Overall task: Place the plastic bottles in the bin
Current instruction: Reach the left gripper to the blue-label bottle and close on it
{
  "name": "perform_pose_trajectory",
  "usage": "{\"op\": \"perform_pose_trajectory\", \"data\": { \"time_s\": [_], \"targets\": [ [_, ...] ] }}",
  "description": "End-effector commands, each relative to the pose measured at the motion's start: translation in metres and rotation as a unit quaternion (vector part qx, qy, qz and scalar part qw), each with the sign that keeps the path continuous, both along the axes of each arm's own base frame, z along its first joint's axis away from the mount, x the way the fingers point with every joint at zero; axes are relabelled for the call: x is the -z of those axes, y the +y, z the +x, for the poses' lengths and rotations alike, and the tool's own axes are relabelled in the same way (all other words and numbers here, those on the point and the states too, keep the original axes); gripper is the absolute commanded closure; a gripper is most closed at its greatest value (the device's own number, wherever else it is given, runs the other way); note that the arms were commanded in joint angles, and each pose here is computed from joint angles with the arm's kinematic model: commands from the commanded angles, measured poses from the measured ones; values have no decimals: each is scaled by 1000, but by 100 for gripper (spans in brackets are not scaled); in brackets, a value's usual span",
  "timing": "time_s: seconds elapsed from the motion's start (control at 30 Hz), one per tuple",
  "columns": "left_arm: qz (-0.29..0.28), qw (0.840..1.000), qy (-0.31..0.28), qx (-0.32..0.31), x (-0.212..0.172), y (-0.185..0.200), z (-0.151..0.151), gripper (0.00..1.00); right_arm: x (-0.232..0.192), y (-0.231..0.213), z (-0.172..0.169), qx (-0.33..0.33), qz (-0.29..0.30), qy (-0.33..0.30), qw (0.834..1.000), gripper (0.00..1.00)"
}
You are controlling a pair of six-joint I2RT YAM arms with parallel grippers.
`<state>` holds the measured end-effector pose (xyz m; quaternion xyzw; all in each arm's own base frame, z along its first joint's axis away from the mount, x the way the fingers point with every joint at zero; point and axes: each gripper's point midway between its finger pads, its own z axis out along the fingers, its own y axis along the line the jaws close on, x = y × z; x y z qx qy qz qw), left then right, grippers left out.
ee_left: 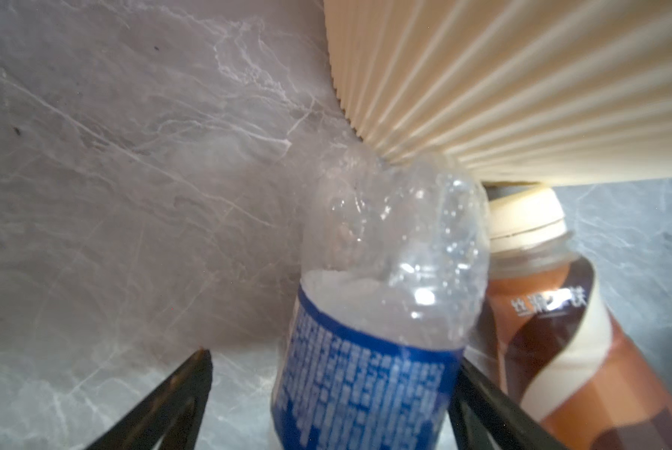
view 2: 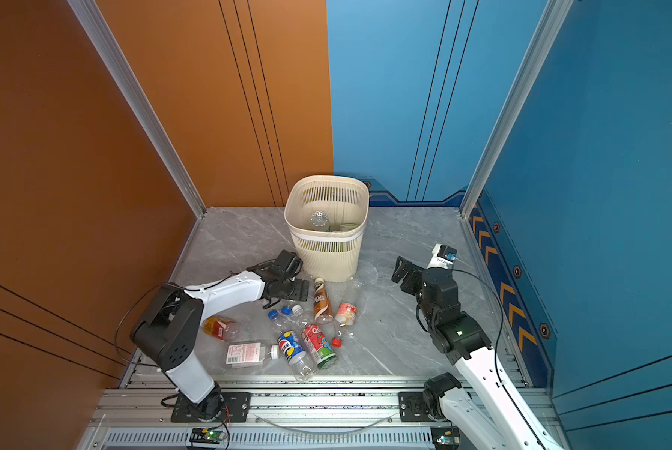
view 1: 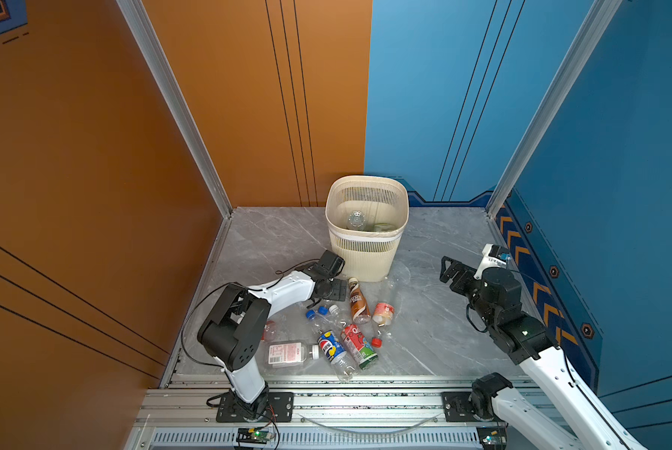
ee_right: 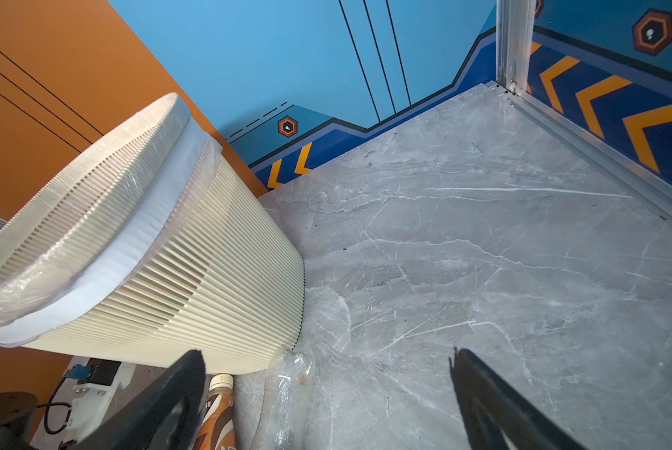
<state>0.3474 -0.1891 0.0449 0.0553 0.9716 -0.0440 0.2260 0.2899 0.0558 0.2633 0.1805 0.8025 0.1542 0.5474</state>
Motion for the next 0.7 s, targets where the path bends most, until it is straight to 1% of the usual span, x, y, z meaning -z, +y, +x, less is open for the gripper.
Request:
{"op": "perform_pose_trajectory", "data": {
  "time_s": [0.0, 0.13, 0.17, 0.27, 0.33, 0.4, 0.53, 0.67],
  "targets": [
    [30, 1000, -4, -4, -2, 6, 7, 8, 7, -4, -2, 6, 2, 10, 1000, 0],
    [38, 999, 1, -19, 0, 15, 12, 13, 8, -4, -2, 4, 6, 11, 1000, 0],
    [37, 999, 2, -23, 0, 17, 13, 18, 8, -4, -1, 4, 6, 12, 1000, 0],
    [33, 999, 4, -31, 1, 22, 16, 26, 8, -6, -2, 7, 6, 12, 1000, 0],
    [31, 999, 6, -37, 1, 26, 18, 33, 7, -8, -2, 10, 7, 8, 1000, 0],
    [27, 999, 7, -44, 1, 30, 20, 39, 7, -9, -2, 13, 7, 8, 1000, 0],
    [16, 998, 3, -63, -5, 40, 25, 41, 7, -9, -2, 12, 9, 9, 1000, 0],
    [-18, 996, -20, -91, -29, 53, 31, 43, 7, -9, -1, 12, 11, 8, 1000, 0]
  ]
}}
